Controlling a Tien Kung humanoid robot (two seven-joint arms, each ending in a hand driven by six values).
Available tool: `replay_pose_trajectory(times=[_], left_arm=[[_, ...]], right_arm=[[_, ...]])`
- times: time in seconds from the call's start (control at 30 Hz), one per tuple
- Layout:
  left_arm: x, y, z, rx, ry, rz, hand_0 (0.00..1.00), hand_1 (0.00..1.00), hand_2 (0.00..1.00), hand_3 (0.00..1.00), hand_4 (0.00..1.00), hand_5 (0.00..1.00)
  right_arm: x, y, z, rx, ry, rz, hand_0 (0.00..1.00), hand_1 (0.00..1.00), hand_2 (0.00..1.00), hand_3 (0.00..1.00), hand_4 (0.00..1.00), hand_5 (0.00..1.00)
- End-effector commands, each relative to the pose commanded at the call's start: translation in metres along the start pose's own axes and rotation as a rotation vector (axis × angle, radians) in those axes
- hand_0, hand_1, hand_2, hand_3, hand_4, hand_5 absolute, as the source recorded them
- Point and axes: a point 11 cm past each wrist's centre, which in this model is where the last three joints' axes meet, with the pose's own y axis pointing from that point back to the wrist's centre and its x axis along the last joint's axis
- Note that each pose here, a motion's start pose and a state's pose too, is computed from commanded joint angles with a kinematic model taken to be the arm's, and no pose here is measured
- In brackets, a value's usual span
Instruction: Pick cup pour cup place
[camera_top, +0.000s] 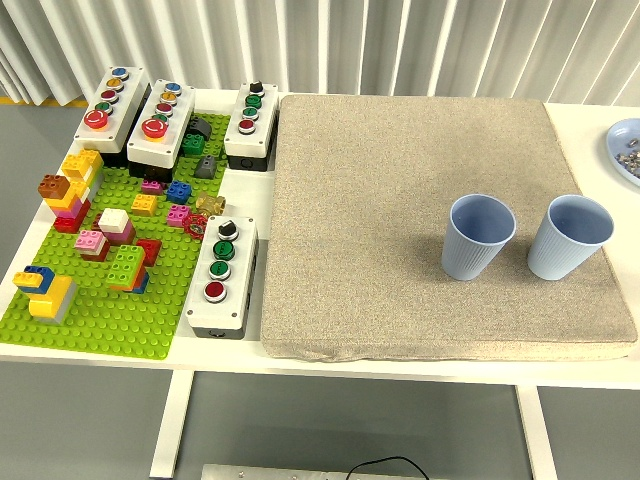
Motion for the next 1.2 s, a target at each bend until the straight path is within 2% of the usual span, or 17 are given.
replay_pose_trajectory(times=[0.3,0.57,0.6,0.77,0.8,0.97,1.0,1.17,1.2], left_arm=[[0.001,0.0,-0.001,0.001,0.001,0.001,0.743,0.767,0.816,0.685,0.534,0.894],[0.001,0.0,0.001,-0.003,-0.001,0.002,0.743,0.767,0.815,0.684,0.534,0.894],[0.001,0.0,0.001,-0.003,-0.002,0.001,0.743,0.765,0.815,0.684,0.534,0.894],[0.001,0.0,0.001,-0.003,-0.003,0.001,0.743,0.765,0.815,0.684,0.534,0.894],[0.001,0.0,0.001,-0.004,-0.003,0.001,0.743,0.764,0.815,0.684,0.534,0.896],[0.0,0.0,0.002,-0.007,-0.002,-0.001,0.743,0.764,0.815,0.684,0.534,0.896],[0.0,0.0,0.002,-0.007,-0.002,-0.001,0.743,0.764,0.815,0.683,0.534,0.896],[-0.001,0.0,0.003,-0.009,-0.004,-0.003,0.743,0.764,0.815,0.683,0.534,0.896],[-0.001,0.0,0.003,-0.009,-0.004,-0.003,0.743,0.763,0.814,0.684,0.533,0.896]], right_arm=[[0.0,-0.001,-0.008,0.017,0.01,-0.008,0.791,0.732,0.709,0.745,0.645,0.752],[0.0,0.002,-0.014,0.007,0.047,-0.065,0.79,0.732,0.71,0.745,0.644,0.748],[0.0,0.003,-0.013,-0.004,0.056,-0.08,0.786,0.731,0.71,0.745,0.645,0.694],[0.003,0.007,-0.011,-0.033,0.096,-0.134,0.786,0.731,0.71,0.745,0.645,0.694],[0.004,0.008,-0.011,-0.033,0.102,-0.141,0.784,0.728,0.708,0.746,0.673,0.618],[0.013,0.011,-0.011,-0.07,0.167,-0.179,0.784,0.728,0.708,0.746,0.673,0.618],[0.015,0.012,-0.012,-0.073,0.176,-0.183,0.783,0.729,0.713,0.754,0.718,0.527],[0.023,0.017,-0.006,-0.134,0.225,-0.235,0.783,0.729,0.713,0.754,0.718,0.527],[0.023,0.018,-0.006,-0.138,0.226,-0.239,0.784,0.737,0.746,0.791,0.747,0.435]])
